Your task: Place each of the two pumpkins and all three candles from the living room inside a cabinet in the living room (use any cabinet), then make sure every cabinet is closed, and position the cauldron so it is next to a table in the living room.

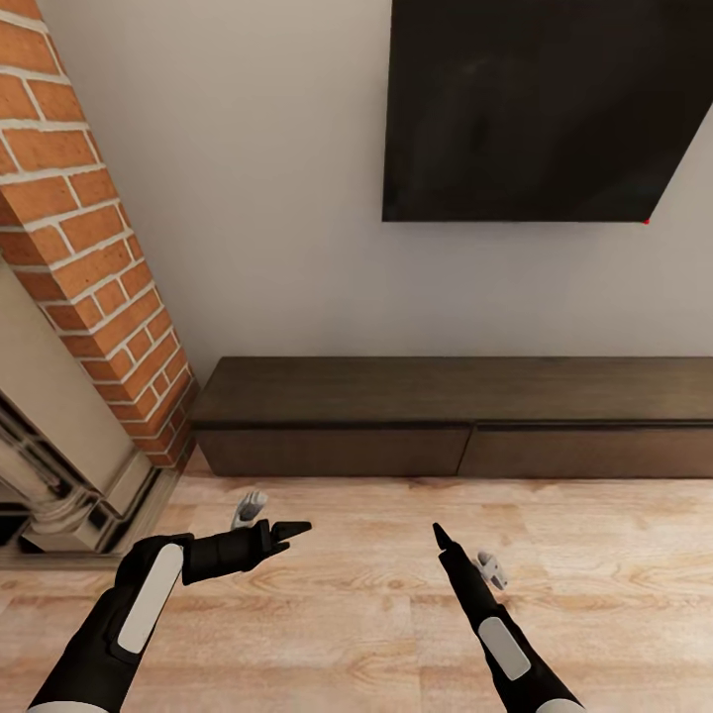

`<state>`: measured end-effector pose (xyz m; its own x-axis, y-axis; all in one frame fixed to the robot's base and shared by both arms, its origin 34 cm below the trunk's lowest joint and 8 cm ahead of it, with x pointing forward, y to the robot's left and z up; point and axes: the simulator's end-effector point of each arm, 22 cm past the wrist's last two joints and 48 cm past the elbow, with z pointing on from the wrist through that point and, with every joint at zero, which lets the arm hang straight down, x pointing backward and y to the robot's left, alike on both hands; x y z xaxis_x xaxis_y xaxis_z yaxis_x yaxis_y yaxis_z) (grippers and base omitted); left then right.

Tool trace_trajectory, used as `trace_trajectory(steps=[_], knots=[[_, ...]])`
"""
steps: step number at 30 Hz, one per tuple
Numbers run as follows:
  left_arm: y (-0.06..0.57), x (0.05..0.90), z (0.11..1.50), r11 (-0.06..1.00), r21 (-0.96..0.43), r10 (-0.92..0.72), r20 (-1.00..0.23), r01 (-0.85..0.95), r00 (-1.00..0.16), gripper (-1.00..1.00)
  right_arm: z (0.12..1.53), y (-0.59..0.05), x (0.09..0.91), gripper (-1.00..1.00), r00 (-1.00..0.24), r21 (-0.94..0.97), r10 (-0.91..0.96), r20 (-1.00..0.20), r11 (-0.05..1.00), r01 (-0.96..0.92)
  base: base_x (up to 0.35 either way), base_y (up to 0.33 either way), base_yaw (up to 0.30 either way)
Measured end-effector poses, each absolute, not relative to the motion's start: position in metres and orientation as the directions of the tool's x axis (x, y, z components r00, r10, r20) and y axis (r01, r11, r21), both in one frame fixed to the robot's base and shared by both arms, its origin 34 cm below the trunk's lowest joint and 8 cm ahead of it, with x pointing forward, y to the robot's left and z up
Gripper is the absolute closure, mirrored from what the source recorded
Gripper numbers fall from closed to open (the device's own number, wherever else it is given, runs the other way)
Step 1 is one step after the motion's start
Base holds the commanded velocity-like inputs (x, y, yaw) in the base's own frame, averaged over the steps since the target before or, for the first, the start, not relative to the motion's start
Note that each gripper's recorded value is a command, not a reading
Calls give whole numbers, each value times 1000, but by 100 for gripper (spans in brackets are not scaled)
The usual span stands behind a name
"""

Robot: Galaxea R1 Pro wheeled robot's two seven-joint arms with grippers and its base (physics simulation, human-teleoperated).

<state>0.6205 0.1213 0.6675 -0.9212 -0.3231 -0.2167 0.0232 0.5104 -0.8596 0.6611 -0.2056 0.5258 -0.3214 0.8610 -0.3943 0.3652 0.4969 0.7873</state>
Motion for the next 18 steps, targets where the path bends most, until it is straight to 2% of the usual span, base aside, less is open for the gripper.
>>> trace_trajectory(steps=[4,10,18], knots=[[117,618,660,508,-861,-313,-217,30,-925,-100,521,-207,661,-100,-303,803,875,-378,472,363,0,0,0],[105,613,663,446,-893,-300,-216,63,-929,-100,533,-199,668,-100,-228,892,927,-297,355,281,0,0,0],[100,610,656,409,-909,-299,-215,79,-930,-100,517,-190,661,-100,-233,901,931,-281,340,270,0,0,0]])
